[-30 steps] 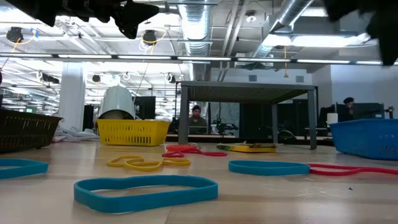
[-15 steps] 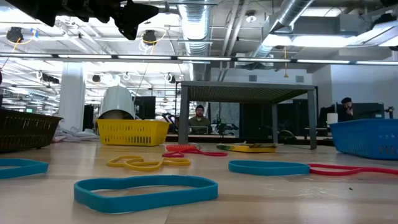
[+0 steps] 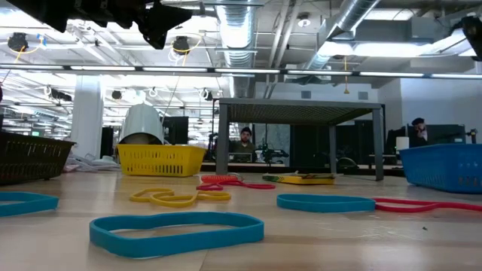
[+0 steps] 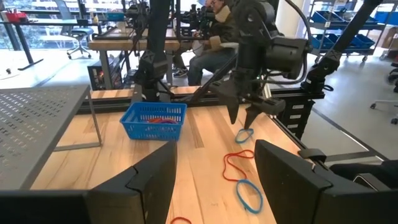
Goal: Pick & Place Office Desk Supplies
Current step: Put the blue rubber band into the black bin
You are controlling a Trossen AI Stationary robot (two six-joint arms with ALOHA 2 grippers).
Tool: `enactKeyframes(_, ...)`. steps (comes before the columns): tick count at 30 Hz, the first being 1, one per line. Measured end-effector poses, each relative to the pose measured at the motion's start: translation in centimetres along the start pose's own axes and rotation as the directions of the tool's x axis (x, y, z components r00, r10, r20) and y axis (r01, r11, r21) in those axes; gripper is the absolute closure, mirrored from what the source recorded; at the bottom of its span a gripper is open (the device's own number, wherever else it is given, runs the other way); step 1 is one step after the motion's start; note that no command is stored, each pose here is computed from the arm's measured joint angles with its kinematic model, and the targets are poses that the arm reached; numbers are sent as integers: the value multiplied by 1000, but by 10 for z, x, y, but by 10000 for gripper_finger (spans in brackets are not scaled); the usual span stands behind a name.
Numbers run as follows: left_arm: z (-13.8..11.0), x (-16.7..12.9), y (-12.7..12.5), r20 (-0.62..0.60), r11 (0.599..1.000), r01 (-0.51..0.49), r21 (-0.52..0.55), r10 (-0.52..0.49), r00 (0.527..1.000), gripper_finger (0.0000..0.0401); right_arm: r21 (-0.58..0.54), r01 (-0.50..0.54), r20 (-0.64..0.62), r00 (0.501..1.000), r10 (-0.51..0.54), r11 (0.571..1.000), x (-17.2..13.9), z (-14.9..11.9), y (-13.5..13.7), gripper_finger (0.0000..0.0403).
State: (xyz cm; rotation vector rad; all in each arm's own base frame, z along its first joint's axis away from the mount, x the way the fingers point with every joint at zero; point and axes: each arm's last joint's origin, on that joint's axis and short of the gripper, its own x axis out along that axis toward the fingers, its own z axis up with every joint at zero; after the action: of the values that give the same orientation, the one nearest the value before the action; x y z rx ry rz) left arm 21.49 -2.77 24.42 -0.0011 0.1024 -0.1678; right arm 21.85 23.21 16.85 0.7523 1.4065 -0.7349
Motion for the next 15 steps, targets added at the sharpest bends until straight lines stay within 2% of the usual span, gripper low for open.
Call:
enactKeyframes(4,-1,0,0,-13,1000,0,-9,0,1000,190,-4,37,-21,999,-38,999,12,-2,3,221)
enactKeyframes(15,-2,0,0,-25,1000,0,-28,0,1000,190,-27,45,-17,999,-45,999,18,-4,4,222)
